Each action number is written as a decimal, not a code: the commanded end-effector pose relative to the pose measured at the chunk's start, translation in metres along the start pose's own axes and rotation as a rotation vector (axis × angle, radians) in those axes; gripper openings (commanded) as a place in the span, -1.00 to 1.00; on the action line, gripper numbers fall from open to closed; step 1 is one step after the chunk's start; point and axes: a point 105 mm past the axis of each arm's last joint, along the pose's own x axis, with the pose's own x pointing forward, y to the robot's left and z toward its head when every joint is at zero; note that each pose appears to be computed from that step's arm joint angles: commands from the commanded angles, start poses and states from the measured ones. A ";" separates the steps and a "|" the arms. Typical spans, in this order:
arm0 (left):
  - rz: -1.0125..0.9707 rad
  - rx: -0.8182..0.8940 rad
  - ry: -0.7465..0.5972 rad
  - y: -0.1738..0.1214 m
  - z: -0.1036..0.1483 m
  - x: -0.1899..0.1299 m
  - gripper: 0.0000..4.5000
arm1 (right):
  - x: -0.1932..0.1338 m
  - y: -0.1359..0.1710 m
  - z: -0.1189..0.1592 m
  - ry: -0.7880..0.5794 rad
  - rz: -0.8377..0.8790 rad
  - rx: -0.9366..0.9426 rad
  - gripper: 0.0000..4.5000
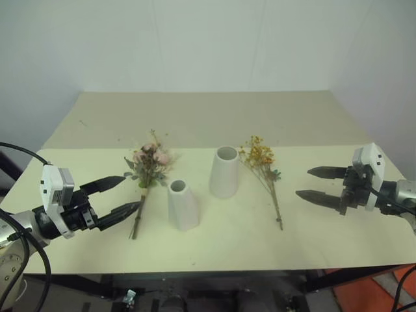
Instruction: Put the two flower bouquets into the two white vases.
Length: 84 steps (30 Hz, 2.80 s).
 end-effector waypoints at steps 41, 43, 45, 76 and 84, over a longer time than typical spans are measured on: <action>-0.236 0.110 -0.161 0.017 0.076 0.040 0.99 | 0.080 -0.012 -0.033 0.362 -0.295 0.367 1.00; -0.239 0.111 -0.158 0.017 0.075 0.041 0.99 | 0.084 -0.011 -0.041 0.403 -0.297 0.362 1.00; -0.239 0.113 -0.157 0.018 0.075 0.041 0.99 | 0.088 -0.011 -0.049 0.427 -0.289 0.359 1.00; -0.259 0.129 -0.150 0.024 0.073 0.047 1.00 | 0.093 -0.057 0.156 -0.673 -0.434 0.328 -0.98; -0.269 0.131 -0.151 0.023 0.072 0.051 1.00 | 0.126 0.006 0.187 -0.782 -0.185 0.157 -0.98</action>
